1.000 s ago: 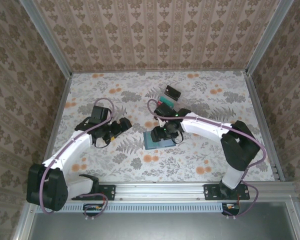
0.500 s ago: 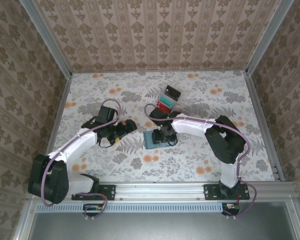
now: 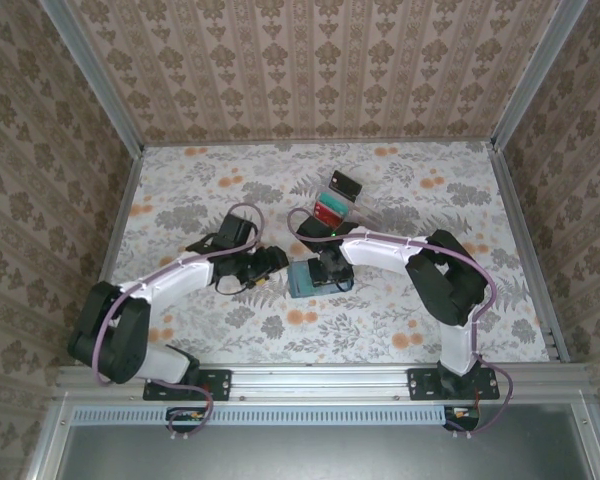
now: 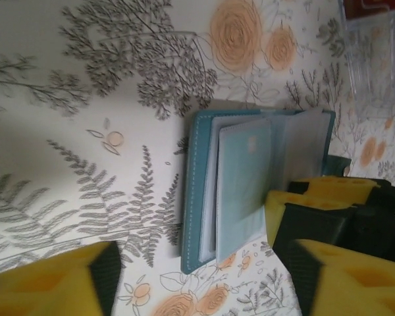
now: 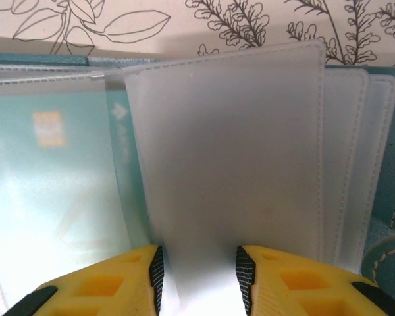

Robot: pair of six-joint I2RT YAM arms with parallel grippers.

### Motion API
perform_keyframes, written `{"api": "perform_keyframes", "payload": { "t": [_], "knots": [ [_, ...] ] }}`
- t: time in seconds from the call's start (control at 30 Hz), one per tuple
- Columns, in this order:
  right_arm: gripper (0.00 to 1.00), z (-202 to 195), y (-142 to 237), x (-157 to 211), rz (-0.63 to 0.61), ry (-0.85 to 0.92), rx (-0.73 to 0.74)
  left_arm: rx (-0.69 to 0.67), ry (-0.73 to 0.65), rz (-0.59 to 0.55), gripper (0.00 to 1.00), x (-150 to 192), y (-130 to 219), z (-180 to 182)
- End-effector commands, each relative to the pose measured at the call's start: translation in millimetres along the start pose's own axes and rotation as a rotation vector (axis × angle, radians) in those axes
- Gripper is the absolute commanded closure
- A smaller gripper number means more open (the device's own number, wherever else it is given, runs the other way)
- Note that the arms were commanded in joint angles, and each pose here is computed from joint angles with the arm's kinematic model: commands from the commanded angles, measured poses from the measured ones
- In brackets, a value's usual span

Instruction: Take the credit cards out of the card holder

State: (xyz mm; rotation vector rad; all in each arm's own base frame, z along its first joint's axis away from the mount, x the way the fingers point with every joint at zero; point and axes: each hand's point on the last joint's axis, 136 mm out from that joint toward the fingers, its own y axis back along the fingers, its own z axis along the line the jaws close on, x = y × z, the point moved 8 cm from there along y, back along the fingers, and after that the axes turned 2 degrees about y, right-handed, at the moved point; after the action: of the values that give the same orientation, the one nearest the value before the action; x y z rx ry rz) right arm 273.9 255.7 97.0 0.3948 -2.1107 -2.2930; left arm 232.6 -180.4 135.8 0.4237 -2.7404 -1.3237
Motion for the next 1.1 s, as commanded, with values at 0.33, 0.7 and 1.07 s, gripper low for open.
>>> {"api": "perform_keyframes", "payload": {
  "t": [0.33,0.7,1.07],
  "knots": [
    [0.63,-18,-40,23,0.107,-0.002,0.102,0.066,-0.010,0.078,0.63,1,-36,-26],
    [0.63,-16,-42,23,0.119,-0.001,0.072,0.062,0.007,0.121,0.65,1,-52,-23],
    [0.63,-15,-44,23,0.122,0.005,0.051,0.058,0.003,0.143,0.68,2,-60,-21]
  ]
}}
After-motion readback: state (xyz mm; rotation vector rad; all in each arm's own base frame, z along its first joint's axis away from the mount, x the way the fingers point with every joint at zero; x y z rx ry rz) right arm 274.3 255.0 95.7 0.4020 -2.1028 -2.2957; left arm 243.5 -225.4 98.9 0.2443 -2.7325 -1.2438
